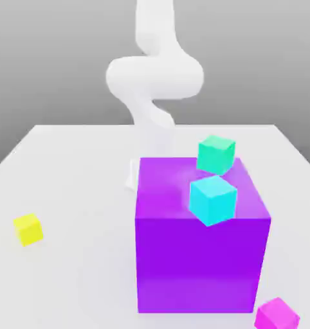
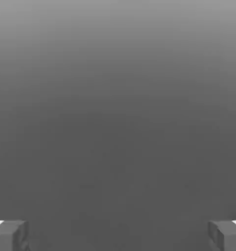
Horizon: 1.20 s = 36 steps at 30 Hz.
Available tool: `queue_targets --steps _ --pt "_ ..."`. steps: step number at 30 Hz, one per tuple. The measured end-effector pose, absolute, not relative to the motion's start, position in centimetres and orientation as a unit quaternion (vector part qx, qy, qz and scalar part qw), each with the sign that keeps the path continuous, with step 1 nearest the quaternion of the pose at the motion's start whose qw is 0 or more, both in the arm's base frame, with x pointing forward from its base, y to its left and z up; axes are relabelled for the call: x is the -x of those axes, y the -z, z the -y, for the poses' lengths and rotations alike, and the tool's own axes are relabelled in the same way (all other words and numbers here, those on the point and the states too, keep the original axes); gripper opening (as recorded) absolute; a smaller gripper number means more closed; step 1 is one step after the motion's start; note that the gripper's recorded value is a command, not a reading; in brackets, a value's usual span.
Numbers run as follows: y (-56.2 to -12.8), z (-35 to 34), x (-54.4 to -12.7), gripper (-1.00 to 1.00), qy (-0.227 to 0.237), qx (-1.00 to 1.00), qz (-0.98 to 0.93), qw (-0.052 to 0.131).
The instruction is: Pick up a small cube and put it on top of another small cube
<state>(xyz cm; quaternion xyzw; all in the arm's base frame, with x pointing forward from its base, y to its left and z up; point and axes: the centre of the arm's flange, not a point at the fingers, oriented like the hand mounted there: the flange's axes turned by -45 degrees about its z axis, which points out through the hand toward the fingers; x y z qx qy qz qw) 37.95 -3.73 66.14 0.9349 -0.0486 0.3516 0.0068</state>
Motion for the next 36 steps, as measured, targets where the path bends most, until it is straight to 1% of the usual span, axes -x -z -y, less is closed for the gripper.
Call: queue_targets --steps 2,4,6,9,11,14,17,18,21,23,27,28,34,36 --pt "-61.5 7.3 -40.1 0.0 -0.317 -0.944 0.087 0.014" --pt "-57.0 10.8 -41.3 0.0 -0.285 -0.95 0.123 0.019" --pt "-52.5 14.2 -41.7 0.0 -0.253 -0.954 0.159 0.022" --pt "-45.6 19.2 -40.9 0.0 -0.204 -0.955 0.214 0.025" --pt "-41.1 22.2 -39.6 0.0 -0.171 -0.952 0.251 0.024" --pt "-34.4 26.1 -36.4 0.0 -0.122 -0.944 0.306 0.021" --pt "-28.1 29.0 -32.1 0.0 -0.073 -0.93 0.36 0.015" --pt "-26.1 30.3 -29.8 0.0 -0.057 -0.92 0.386 0.012" --pt "-20.6 31.1 -25.2 0.0 -0.012 -0.903 0.429 0.003" --pt "-18.3 31.2 -24.4 0.0 -0.003 -0.901 0.435 0.001" --pt "-14.1 31.1 -24.1 0.0 0.0 -0.9 0.436 0.001" --pt "-13.3 31.1 -24.1 -1.0 0.0 -0.9 0.437 0.001" --pt "-12.9 31.0 -24.1 -1.0 0.0 -0.899 0.437 0.0" --pt "-13.9 31.1 -24.1 -1.0 0.0 -0.9 0.437 0.001"
